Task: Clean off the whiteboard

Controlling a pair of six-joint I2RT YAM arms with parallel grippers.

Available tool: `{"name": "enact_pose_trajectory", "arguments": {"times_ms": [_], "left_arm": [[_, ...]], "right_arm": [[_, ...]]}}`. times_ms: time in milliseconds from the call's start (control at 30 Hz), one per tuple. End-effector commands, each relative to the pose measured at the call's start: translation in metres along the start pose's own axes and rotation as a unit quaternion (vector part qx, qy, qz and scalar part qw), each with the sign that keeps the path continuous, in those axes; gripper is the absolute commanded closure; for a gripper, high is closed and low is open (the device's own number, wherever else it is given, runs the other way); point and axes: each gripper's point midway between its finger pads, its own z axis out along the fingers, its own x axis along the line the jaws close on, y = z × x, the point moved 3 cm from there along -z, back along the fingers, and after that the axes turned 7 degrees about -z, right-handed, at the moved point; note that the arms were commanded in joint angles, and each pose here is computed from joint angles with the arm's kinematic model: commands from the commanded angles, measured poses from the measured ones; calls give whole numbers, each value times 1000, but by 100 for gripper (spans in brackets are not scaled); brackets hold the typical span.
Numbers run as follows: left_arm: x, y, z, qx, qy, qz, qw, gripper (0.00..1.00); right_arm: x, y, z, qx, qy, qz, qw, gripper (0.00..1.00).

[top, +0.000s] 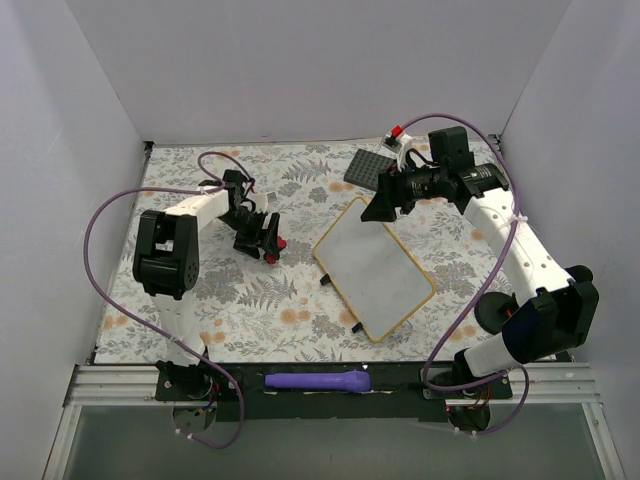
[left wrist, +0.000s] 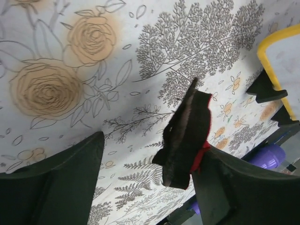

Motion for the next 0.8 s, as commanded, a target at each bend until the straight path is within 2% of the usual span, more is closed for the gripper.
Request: {"name": "enact_pose_trajectory", "arguments": {"times_ms": [0,100,200,233,300,367,400,433,467,533,567,667,767], "left_arm": [[8,23,-33,-53,58,29,996,25],[3,25,-42,-43,49,50,997,23],[-21,23,-59,-52,-6,109,993,23],[-36,19,-63,-55,-53,124,989,23],[-51,13,-70,-75,-95,150,981,14],[-61,8,-71,-63,-137,154,976,12],[-62,3,-70,-51,-145,145,977,6],[-62,3,-70,-46,-151,140,977,4],[-63,2,-70,-45,-153,137,978,4],[-64,4,-75,-59,-152,141,976,4],[-65,3,-76,-62,-154,141,976,3],[-66,0,-79,-64,-160,145,974,3],[-68,-6,-82,-69,-164,147,973,3]], "right_arm": [[-9,10,-10,-14,-12,-8,1000,28],[-15,12,-14,-18,-13,-3,1000,29],[-13,12,-14,-21,3,-5,1000,29],[-11,13,-13,-22,10,1,1000,29],[-9,14,-6,-34,32,12,999,30],[-3,16,5,-37,47,10,998,32],[-6,22,14,-48,44,-10,998,33],[3,24,27,-46,51,-5,998,35],[4,26,37,-47,45,-6,998,43],[-1,34,60,-55,36,-5,998,49],[4,30,82,-38,48,-5,998,54],[17,44,111,-37,45,-32,998,60],[9,43,147,-20,28,-12,999,63]]}}
